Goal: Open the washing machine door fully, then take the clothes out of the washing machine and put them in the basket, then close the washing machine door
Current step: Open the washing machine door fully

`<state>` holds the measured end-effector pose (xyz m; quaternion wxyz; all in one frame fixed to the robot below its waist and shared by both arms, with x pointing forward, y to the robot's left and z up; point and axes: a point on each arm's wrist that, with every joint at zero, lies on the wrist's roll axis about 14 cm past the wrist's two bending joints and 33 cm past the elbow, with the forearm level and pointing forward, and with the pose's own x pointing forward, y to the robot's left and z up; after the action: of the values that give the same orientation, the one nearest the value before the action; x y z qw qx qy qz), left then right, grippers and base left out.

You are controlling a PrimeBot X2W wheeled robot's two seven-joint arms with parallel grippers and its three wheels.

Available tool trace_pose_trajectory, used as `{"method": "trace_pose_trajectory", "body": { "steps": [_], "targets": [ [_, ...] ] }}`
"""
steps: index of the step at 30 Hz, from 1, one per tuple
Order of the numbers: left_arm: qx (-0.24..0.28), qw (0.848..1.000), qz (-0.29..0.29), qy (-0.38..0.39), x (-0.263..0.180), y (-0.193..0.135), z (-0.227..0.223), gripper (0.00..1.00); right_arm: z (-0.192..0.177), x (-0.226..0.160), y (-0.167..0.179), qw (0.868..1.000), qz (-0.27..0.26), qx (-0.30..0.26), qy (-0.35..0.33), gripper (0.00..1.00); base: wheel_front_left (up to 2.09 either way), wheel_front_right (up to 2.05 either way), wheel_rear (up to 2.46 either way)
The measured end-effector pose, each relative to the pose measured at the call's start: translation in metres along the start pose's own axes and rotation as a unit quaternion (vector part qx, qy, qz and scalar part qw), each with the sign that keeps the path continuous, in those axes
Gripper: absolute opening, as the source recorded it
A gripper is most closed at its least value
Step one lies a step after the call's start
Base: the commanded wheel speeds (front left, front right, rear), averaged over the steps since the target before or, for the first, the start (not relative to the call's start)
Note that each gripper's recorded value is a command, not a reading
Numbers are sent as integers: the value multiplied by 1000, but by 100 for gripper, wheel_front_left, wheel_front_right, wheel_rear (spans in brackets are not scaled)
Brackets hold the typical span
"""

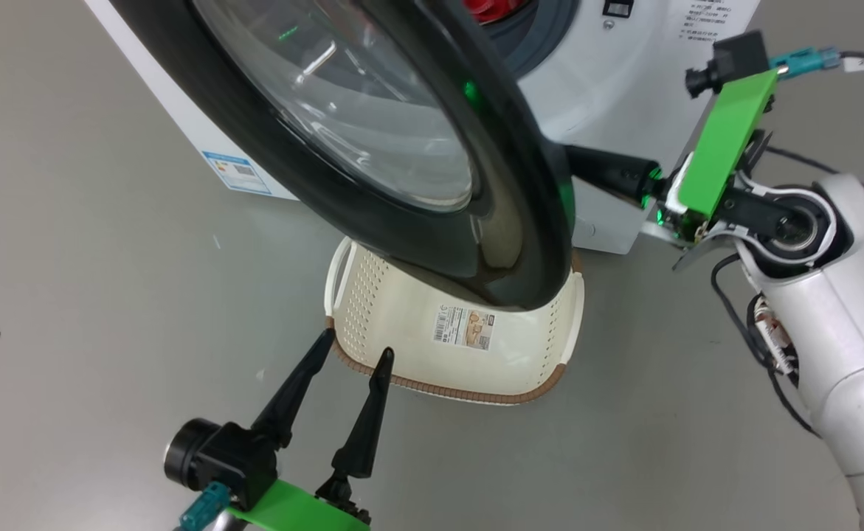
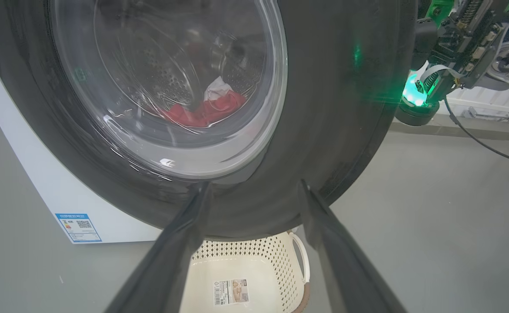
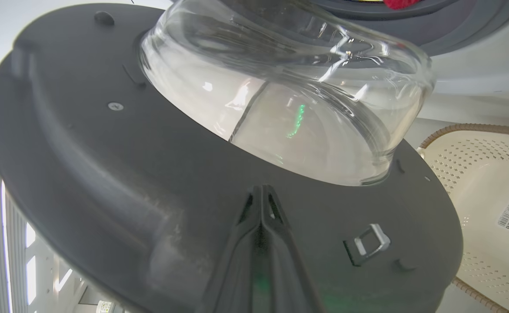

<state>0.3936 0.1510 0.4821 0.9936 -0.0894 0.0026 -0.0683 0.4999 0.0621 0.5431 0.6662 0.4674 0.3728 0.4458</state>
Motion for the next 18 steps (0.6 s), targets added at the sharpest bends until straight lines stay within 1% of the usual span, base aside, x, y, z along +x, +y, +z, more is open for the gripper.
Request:
{"method": "trace_pose_trajectory", "body": {
  "steps": [8,10,12,13,14,18],
  "targets": [
    [0,1000,0,-6,0,0,4,100,-8,-3,2,1000,1,-9,-3,0,0,0,0],
    [0,1000,2,-8,0,1,5,100,-7,-4,1,1000,-5,-18,-11,23,0,0,0],
    [0,1000,3,-9,0,2,6,100,-5,-6,1,999,-10,-30,-24,51,0,0,0],
    [0,1000,4,-9,0,2,6,100,-4,-6,2,999,-10,-31,-29,78,0,0,0],
    [0,1000,4,-9,1,3,6,100,-2,-7,2,999,-10,-33,-35,100,0,0,0],
    [0,1000,5,-11,1,3,7,100,6,-11,5,997,-9,-41,-63,100,0,0,0]
  ]
}}
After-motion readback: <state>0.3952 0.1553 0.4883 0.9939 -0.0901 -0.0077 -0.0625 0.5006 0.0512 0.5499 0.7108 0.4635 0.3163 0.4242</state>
